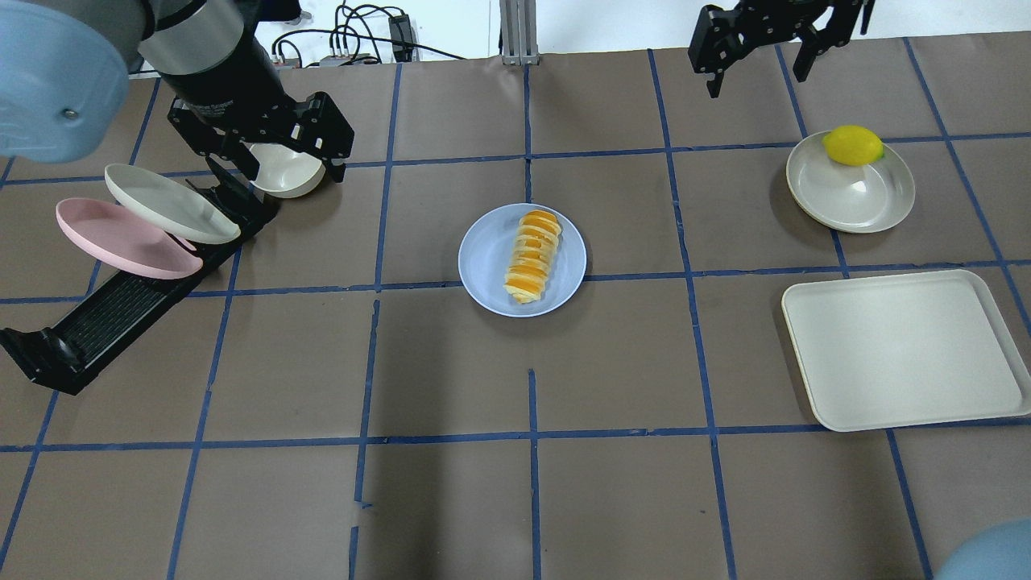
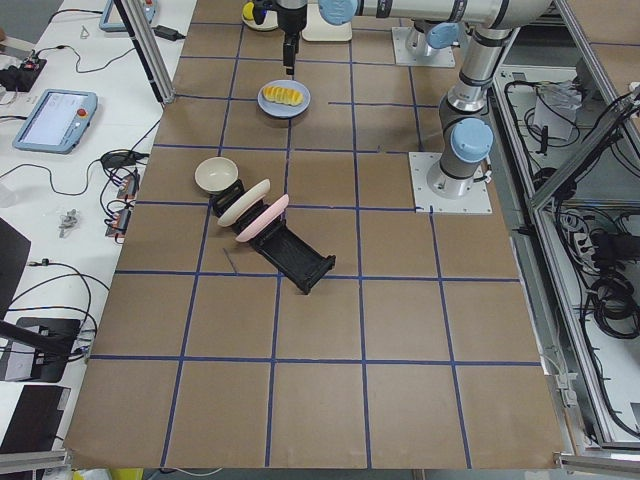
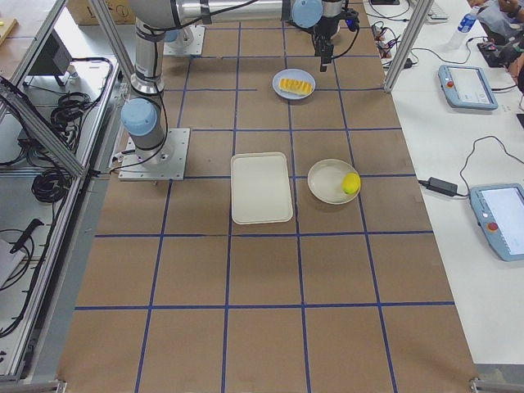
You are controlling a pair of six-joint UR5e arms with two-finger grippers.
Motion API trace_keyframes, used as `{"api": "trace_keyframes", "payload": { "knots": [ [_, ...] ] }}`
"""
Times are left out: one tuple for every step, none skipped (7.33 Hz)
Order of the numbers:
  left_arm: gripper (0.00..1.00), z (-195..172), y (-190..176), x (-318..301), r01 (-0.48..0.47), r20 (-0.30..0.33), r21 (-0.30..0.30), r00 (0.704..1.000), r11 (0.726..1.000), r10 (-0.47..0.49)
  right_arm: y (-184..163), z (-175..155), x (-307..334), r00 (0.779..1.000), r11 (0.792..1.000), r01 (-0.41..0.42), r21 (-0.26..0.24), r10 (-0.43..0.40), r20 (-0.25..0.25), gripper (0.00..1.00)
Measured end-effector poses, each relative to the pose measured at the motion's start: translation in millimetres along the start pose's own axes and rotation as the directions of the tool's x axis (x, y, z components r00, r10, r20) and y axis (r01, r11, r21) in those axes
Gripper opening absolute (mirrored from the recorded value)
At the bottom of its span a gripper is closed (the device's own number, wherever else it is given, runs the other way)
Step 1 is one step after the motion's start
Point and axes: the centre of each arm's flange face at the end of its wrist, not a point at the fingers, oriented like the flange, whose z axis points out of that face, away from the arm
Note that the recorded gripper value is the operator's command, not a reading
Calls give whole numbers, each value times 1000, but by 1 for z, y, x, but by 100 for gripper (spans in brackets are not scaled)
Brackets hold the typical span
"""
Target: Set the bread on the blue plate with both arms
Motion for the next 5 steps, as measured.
{"api": "trace_keyframes", "payload": {
  "knots": [
    [100,0,1,0,3,0,0,1000,1000,-3,18,-7,3,1000,1000,1,1,-1,7,100],
    [100,-1,1,1,11,1,4,1000,1000,-11,40,-13,1,1000,1000,-1,5,1,18,100],
    [100,-2,3,1,19,2,5,1000,1000,-19,63,-19,-3,1000,1000,-3,14,2,27,100],
    [100,-2,2,1,23,3,3,1000,1000,-23,80,-21,-9,999,1000,-2,18,1,39,100],
    [100,-1,2,1,23,3,4,1000,1000,-23,92,-16,-13,999,1000,-1,10,0,53,100]
  ]
}}
